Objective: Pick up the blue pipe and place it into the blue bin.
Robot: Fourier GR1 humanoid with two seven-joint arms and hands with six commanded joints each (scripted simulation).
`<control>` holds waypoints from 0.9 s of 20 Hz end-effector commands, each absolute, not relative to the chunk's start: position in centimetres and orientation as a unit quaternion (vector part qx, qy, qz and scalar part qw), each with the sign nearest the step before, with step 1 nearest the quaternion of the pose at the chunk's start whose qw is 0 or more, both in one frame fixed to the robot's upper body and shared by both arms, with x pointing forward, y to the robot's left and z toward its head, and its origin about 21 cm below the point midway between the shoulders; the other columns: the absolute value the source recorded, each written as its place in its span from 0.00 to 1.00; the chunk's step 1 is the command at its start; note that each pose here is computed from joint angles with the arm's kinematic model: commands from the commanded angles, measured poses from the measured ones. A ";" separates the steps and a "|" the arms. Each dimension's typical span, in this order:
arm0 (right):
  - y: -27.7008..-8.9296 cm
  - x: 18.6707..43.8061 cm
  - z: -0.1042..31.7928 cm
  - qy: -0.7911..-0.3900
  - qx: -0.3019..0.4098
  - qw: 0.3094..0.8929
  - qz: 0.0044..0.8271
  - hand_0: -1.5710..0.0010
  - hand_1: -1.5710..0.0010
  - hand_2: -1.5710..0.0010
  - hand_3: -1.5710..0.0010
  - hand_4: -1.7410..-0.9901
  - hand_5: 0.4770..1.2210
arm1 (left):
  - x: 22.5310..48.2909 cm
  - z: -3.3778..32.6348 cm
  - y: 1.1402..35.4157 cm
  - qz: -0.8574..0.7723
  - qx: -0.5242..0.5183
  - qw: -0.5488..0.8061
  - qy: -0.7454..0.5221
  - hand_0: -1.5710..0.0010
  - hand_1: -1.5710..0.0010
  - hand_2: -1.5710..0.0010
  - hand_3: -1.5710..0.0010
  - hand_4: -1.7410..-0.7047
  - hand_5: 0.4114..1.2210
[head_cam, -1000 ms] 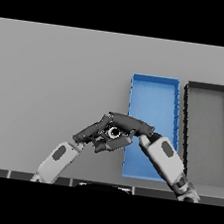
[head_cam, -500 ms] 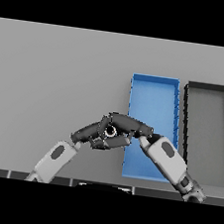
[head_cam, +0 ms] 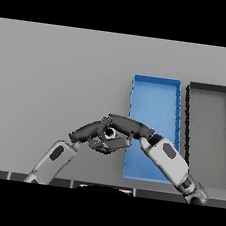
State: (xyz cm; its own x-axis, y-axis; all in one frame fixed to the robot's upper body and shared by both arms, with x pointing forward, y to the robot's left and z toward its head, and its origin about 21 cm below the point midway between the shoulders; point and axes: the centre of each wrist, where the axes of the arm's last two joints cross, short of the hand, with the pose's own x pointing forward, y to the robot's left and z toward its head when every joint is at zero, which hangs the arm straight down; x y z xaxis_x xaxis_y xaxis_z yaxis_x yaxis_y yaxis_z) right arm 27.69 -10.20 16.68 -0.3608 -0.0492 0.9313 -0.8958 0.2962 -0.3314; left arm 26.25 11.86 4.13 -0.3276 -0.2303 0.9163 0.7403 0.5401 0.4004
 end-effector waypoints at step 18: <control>-13.4 30.0 30.1 -0.692 0.444 0.454 0.344 0.00 0.00 0.00 0.00 0.04 0.88 | 25.7 3.9 11.2 -0.432 -0.184 0.597 -0.651 1.00 1.00 1.00 1.00 0.80 0.11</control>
